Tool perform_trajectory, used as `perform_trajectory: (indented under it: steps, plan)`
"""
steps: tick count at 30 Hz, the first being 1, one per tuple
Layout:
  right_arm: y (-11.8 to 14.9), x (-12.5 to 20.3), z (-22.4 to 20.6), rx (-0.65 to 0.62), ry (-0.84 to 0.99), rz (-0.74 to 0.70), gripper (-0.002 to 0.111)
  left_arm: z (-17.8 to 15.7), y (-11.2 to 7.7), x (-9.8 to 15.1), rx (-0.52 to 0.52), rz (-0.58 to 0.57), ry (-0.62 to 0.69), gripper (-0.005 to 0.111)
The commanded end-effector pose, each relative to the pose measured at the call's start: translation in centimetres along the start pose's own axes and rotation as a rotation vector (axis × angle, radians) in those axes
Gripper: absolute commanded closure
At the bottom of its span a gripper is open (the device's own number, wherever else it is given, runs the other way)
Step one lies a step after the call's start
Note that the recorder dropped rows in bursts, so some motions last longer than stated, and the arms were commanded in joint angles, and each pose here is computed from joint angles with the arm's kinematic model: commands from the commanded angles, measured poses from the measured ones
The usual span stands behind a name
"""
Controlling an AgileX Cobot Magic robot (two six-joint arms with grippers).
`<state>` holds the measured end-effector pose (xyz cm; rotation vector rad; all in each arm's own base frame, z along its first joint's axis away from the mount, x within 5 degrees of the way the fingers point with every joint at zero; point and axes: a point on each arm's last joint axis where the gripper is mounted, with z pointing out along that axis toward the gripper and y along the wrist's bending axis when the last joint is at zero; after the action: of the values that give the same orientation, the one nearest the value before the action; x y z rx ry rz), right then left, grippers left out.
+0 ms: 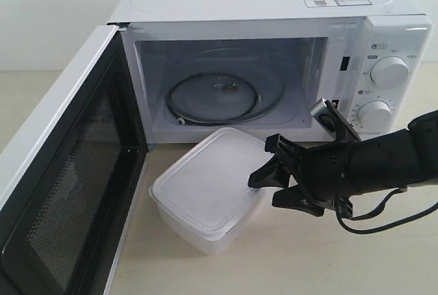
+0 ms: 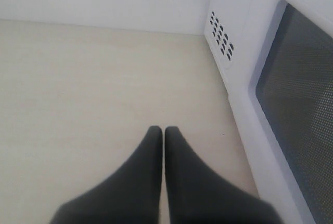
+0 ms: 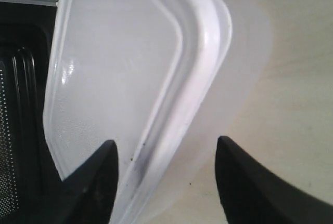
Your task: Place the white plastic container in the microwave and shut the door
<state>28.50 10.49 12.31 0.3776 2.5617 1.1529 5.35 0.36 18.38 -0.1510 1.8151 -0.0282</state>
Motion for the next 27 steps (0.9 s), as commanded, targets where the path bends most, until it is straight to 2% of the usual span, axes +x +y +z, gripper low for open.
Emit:
perform_trajectory:
  steps: [1, 20, 22, 27]
  plan:
    - [0.4, 0.2, 0.2, -0.009, 0.009, -0.017, 0.054, 0.0, 0.0, 0.1, 0.0, -0.005, 0.0, 0.103]
    - [1.6, 0.2, 1.9, 0.05, 0.0, -0.039, 0.055, 0.0, 0.0, 0.1, 0.0, -0.005, 0.0, 0.103]
    - [1.7, 0.3, 2.6, 0.046, 0.018, -0.043, 0.057, 0.0, 0.0, 0.1, 0.0, -0.005, 0.0, 0.103]
    - [0.9, 0.6, 3.7, 0.07, 0.047, -0.024, 0.079, 0.0, 0.0, 0.1, 0.0, -0.005, 0.0, 0.103]
